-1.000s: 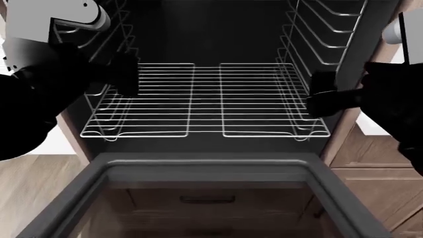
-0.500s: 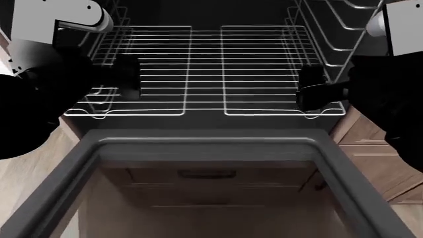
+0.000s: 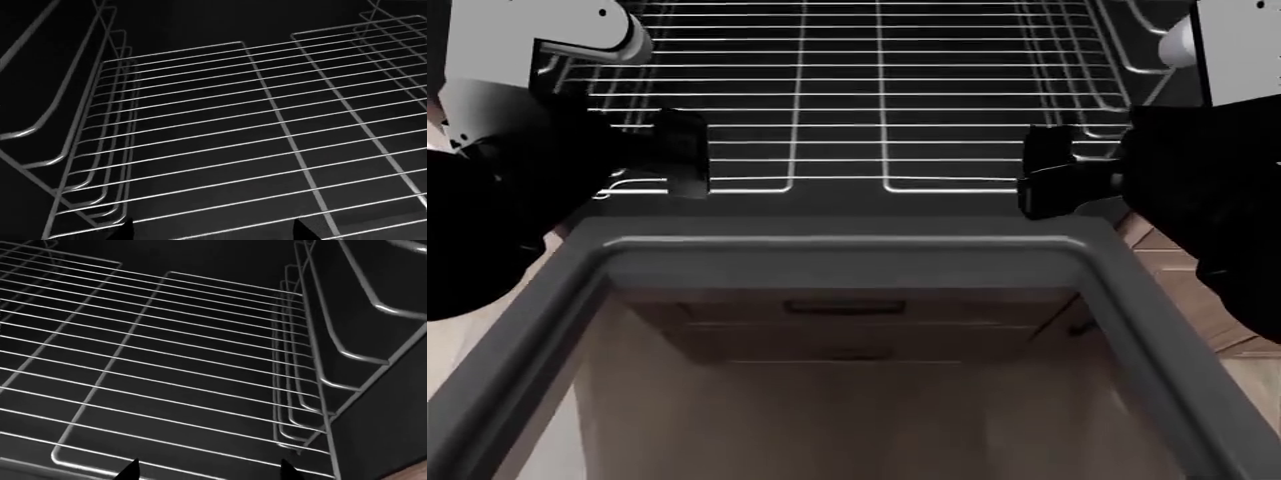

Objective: Fully slide the oven rack out.

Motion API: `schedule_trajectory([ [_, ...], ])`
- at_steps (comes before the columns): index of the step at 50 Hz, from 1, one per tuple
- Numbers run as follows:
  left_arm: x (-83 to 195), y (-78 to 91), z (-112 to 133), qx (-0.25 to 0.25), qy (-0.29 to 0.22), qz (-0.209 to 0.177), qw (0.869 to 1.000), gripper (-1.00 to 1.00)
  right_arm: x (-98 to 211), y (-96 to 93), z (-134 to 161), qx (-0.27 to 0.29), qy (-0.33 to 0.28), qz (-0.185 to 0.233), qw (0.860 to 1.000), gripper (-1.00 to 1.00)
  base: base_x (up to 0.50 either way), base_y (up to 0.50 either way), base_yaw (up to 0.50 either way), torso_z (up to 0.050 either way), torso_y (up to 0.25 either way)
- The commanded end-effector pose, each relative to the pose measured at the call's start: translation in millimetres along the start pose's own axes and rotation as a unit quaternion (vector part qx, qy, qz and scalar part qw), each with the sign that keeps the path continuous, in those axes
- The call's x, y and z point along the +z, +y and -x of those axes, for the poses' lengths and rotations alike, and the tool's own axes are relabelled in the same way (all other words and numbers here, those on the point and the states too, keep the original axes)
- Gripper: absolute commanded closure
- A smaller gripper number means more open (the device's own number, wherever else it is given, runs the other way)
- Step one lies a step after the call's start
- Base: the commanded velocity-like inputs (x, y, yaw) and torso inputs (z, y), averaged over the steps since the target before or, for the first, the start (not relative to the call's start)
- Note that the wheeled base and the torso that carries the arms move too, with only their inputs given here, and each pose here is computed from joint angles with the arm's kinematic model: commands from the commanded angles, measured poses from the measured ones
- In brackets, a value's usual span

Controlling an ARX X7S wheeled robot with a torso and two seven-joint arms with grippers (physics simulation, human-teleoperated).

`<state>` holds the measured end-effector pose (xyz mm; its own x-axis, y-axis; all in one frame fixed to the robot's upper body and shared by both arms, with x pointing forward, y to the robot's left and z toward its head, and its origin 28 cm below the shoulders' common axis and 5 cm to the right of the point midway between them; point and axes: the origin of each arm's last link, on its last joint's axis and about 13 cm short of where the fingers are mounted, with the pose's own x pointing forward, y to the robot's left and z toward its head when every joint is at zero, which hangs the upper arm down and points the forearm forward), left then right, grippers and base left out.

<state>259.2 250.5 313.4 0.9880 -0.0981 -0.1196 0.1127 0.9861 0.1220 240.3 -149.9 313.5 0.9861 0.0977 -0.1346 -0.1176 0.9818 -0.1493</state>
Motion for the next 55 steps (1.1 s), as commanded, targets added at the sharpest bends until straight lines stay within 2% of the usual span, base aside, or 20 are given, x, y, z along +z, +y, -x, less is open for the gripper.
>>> schedule_trajectory([
  [1, -2, 0.7, 0, 0.001, 0.001, 0.003, 1.000, -1.00, -1, 1.6, -3, 0.004, 0.001, -0.001, 1.000, -1.00, 0.00, 0.00, 0.00, 0.000, -0.188],
  [12, 2, 1.8, -1, 0.001, -0.005, 0.007, 1.000, -1.00, 5, 2.1, -4, 0.005, -0.005, 0.001, 1.000, -1.00, 0.00, 0.00, 0.00, 0.000, -0.158],
  [20, 29, -1.6, -19, -0.013, -0.027, 0.012, 0.999, -1.00, 34, -0.4, -28, 0.015, -0.024, 0.007, 1.000, -1.00, 0.00, 0.00, 0.00, 0.000, 0.000],
  [30, 64, -0.2, -46, -0.029, -0.037, 0.030, 0.998, -1.00, 68, 1.0, -54, 0.031, -0.017, 0.006, 0.999, -1.00, 0.00, 0.00, 0.00, 0.000, 0.000],
  [42, 67, 1.1, -96, -0.032, 0.013, 0.045, 0.998, -1.00, 73, 9.1, -101, 0.041, 0.019, -0.008, 0.999, -1.00, 0.00, 0.00, 0.00, 0.000, 0.000],
  [55, 40, -2.8, -130, -0.047, 0.062, 0.053, 0.996, -1.00, 61, 16.9, -133, 0.040, 0.042, -0.013, 0.998, -1.00, 0.00, 0.00, 0.00, 0.000, 0.000],
])
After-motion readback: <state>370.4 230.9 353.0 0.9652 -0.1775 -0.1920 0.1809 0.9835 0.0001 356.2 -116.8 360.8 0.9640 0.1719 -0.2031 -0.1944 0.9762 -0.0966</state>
